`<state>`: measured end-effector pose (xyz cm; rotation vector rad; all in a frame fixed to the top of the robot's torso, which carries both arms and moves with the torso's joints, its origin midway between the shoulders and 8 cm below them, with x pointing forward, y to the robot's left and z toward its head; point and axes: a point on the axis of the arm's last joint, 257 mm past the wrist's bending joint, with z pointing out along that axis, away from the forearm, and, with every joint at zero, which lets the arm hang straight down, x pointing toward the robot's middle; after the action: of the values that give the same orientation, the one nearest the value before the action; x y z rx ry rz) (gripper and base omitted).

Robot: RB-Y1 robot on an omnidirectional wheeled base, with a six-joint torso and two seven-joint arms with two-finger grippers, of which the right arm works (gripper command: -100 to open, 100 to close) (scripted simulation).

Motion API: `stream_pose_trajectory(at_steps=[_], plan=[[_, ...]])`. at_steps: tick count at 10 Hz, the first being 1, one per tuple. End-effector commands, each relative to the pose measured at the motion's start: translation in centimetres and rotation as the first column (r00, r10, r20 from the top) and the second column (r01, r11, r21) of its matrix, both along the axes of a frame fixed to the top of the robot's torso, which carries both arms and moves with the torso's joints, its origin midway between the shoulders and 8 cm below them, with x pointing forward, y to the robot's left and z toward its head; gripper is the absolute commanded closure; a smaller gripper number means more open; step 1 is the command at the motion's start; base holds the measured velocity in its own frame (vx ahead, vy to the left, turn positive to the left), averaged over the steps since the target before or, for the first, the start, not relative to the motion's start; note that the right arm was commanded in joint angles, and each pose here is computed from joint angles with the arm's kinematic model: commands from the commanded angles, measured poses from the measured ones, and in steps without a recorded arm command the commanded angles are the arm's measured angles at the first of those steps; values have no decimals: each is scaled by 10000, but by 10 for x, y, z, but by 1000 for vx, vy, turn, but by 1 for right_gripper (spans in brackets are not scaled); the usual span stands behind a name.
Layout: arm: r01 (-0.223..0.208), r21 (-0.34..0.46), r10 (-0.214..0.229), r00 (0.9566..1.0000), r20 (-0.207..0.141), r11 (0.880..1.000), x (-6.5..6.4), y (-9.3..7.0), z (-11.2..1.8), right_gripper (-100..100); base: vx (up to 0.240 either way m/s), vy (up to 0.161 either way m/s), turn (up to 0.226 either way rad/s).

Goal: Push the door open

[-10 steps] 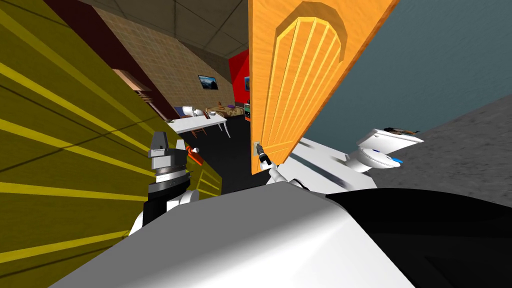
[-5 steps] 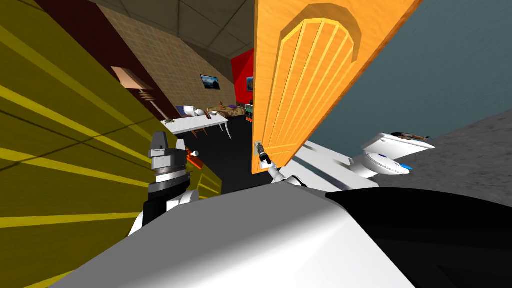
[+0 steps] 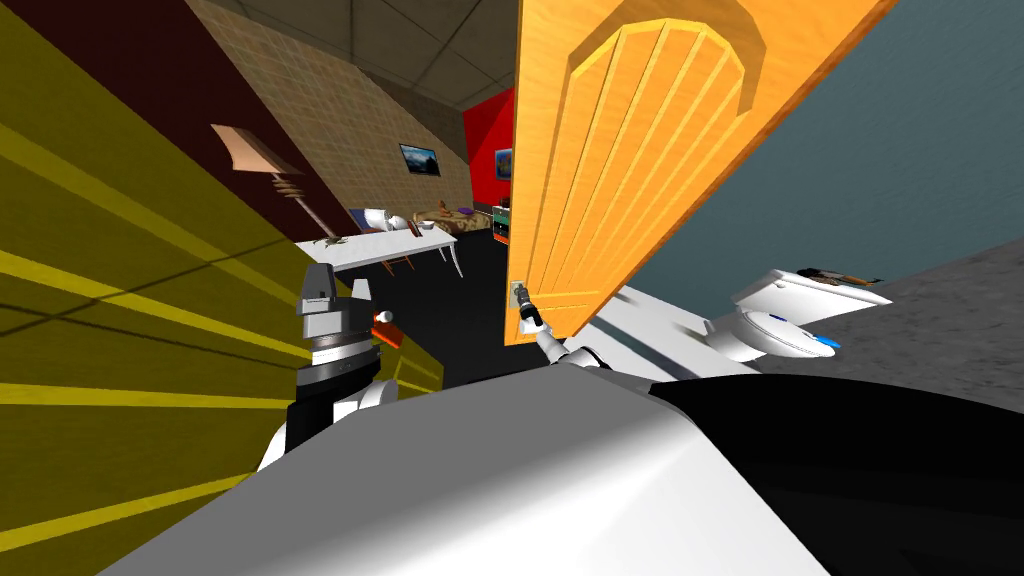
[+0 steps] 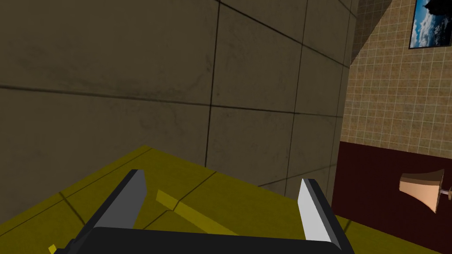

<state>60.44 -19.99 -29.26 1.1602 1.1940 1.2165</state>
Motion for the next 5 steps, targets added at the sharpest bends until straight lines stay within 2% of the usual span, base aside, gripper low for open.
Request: stream_pose_trajectory(at_steps=[1,3,4,5], plan=[[448,-88,-446,9988,208,9990,4,-20,7,100,118,4,-27],[724,-88,-722,9971,254,9973,6,-26,9,100,104,-6,-44],[709,-153,-707,9974,168,9974,9,-26,6,-100,-43,-32,4],[757,-183,-755,9970,142,9970,10,-25,6,-100,-184,-40,11]])
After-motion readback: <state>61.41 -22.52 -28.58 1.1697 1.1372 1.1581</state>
